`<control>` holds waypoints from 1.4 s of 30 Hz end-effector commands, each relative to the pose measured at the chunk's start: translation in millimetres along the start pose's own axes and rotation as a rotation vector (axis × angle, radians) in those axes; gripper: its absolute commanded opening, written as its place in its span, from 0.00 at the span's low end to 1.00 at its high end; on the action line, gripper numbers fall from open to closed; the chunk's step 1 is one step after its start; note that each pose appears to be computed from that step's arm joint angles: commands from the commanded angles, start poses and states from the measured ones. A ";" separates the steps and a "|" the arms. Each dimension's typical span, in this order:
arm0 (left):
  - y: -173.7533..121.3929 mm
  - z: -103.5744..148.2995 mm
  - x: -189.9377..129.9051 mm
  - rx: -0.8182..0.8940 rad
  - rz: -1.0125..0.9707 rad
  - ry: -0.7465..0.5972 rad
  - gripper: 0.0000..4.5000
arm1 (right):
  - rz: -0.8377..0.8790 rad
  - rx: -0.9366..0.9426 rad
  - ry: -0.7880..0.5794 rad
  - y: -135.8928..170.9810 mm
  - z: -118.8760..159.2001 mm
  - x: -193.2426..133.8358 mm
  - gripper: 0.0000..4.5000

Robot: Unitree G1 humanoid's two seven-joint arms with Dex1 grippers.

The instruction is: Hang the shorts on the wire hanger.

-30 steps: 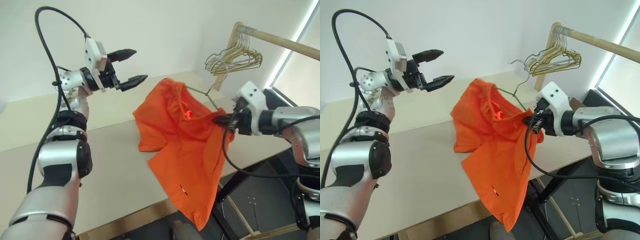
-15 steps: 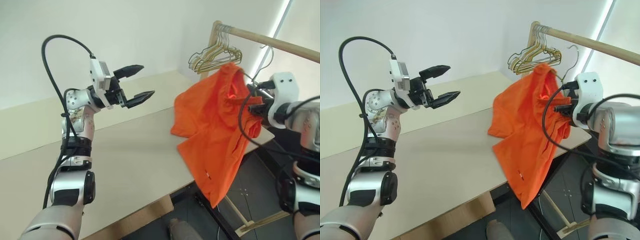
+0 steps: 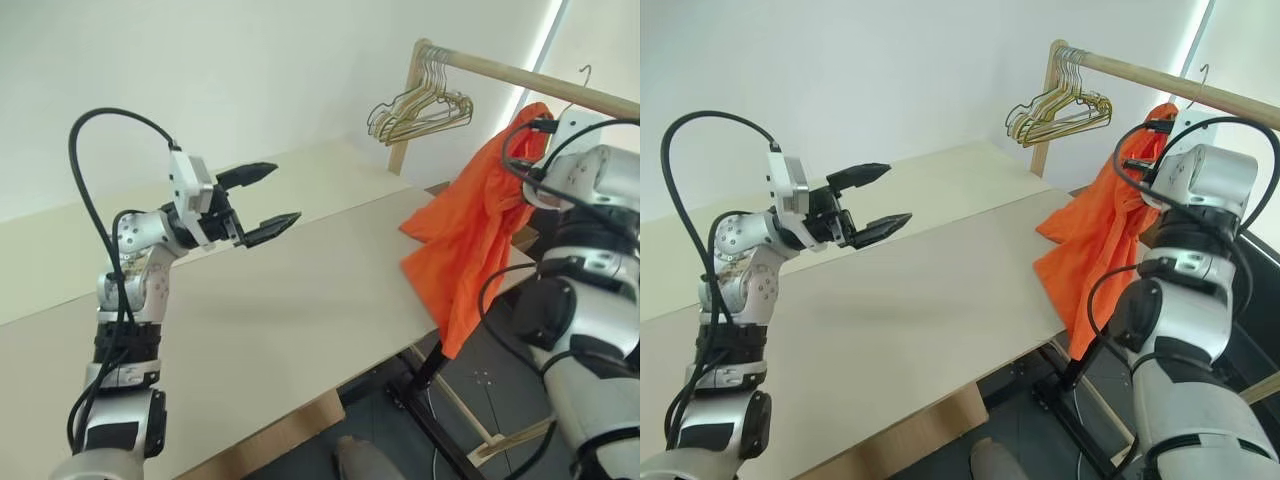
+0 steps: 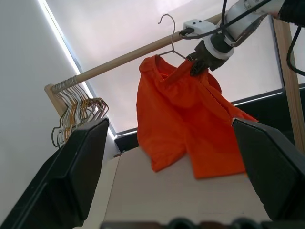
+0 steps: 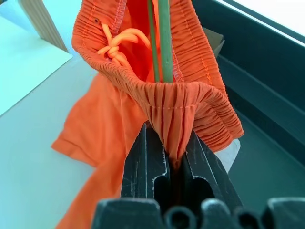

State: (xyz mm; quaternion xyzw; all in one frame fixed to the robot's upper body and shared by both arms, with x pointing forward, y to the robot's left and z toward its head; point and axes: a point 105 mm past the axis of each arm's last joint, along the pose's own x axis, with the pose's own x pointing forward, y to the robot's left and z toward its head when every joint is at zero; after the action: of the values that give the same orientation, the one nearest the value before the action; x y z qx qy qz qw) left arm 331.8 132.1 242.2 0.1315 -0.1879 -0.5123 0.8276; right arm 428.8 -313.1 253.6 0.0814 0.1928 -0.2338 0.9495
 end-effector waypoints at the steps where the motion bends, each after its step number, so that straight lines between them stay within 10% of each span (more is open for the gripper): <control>1: -2.1 10.0 1.6 0.042 0.018 0.003 1.00 | -0.008 0.053 -0.142 -3.9 40.1 -7.1 0.00; 21: -9.2 3.4 3.0 0.054 0.006 0.050 1.00 | -0.002 0.410 -0.154 -28.5 38.1 7.3 0.00; 42: -26.6 -10.4 4.3 0.004 -0.062 0.084 1.00 | 0.120 0.377 0.065 -65.0 18.7 -5.6 0.00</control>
State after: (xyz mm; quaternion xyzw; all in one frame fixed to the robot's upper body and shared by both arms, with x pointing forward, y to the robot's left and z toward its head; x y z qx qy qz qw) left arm 320.6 122.5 212.1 0.1551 -0.1299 -0.5220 0.8286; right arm 401.8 -369.1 245.3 0.2694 0.2028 -0.2213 0.9151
